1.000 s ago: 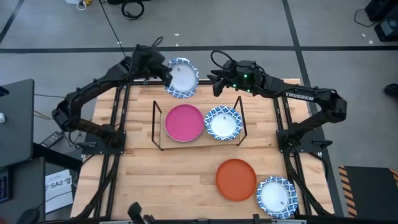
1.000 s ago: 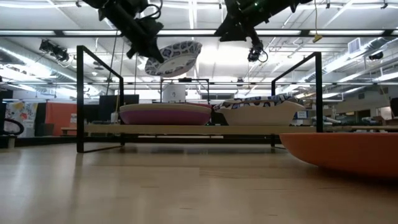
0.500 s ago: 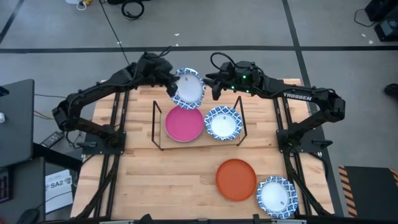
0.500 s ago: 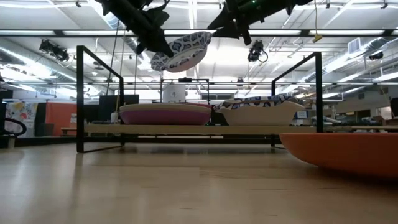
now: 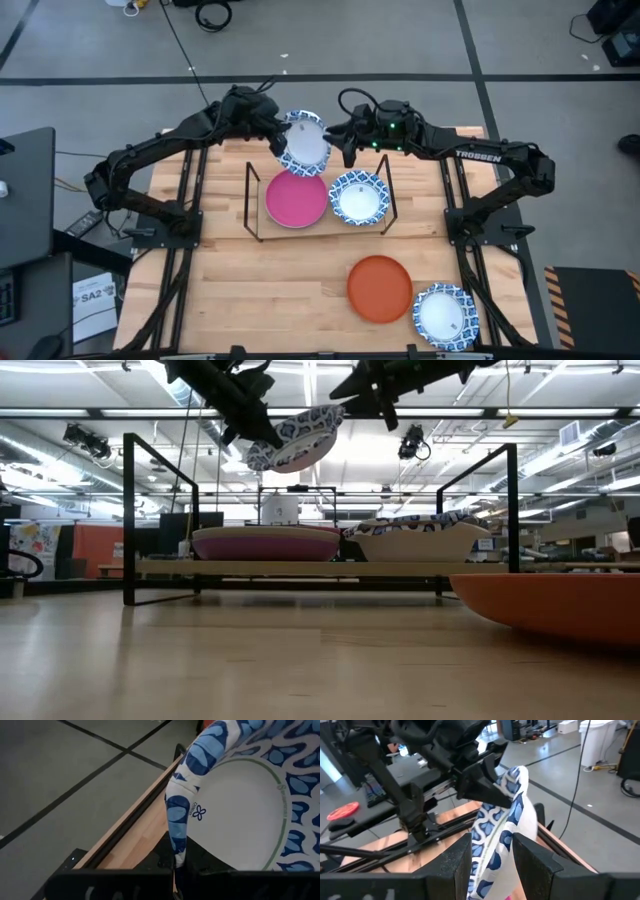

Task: Place and stack plates onto a shelf
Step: Stack the white and blue patterned bowl on top of the white and blue patterned bowl on the shelf

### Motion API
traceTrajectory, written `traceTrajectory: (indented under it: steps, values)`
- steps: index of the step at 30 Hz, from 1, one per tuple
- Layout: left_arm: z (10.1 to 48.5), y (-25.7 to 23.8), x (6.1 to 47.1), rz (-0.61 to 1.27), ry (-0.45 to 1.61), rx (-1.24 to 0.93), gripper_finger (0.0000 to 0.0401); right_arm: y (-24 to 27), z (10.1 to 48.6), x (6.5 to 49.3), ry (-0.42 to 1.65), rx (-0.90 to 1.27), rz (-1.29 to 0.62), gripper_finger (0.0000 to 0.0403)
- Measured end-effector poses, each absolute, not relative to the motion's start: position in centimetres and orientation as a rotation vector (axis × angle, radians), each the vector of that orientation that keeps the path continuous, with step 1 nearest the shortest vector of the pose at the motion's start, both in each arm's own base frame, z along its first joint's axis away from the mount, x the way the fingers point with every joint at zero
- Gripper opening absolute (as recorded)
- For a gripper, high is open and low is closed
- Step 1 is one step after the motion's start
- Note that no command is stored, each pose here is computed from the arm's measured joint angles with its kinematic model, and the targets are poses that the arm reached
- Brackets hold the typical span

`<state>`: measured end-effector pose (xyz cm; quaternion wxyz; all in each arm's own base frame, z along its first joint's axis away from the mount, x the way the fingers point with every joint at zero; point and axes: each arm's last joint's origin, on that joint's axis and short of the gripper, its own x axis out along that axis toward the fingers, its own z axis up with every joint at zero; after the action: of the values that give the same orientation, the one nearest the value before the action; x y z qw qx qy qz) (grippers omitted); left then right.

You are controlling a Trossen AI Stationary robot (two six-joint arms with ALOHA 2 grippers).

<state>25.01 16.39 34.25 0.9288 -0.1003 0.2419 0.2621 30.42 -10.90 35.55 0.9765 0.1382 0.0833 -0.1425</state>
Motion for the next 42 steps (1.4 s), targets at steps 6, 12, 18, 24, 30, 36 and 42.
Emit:
traceTrajectory:
  steps: [6, 12, 18, 24, 30, 36, 42]
  values:
    - [34.37, 16.43, 25.07, 0.537, 0.481, -0.201, 0.0007, -10.32, 35.55, 30.62, 0.171, 0.277, -0.269, 0.0147]
    - [34.4, 16.44, 25.08, 0.54, 0.473, -0.217, 0.0007, -10.24, 35.55, 30.65, 0.171, 0.276, -0.274, 0.0128]
    - [34.4, 16.44, 25.08, 0.543, 0.471, -0.225, 0.0007, -10.4, 35.54, 30.6, 0.166, 0.269, -0.332, 0.0117]
    - [34.4, 16.44, 25.08, 0.543, 0.471, -0.225, 0.0007, -10.4, 35.51, 30.6, 0.168, 0.27, -0.332, 0.0118]
    - [34.54, 16.5, 25.15, 0.555, 0.443, -0.263, 0.0007, -10.39, 35.4, 30.58, 0.18, 0.272, -0.333, 0.0117]
    - [34.67, 16.54, 25.21, 0.556, 0.426, -0.265, 0.0007, -10.39, 35.41, 30.57, 0.179, 0.272, -0.333, 0.0115]
    - [34.66, 16.53, 25.21, 0.556, 0.427, -0.265, 0.0007, -10.39, 35.39, 30.56, 0.181, 0.272, -0.333, 0.0081]
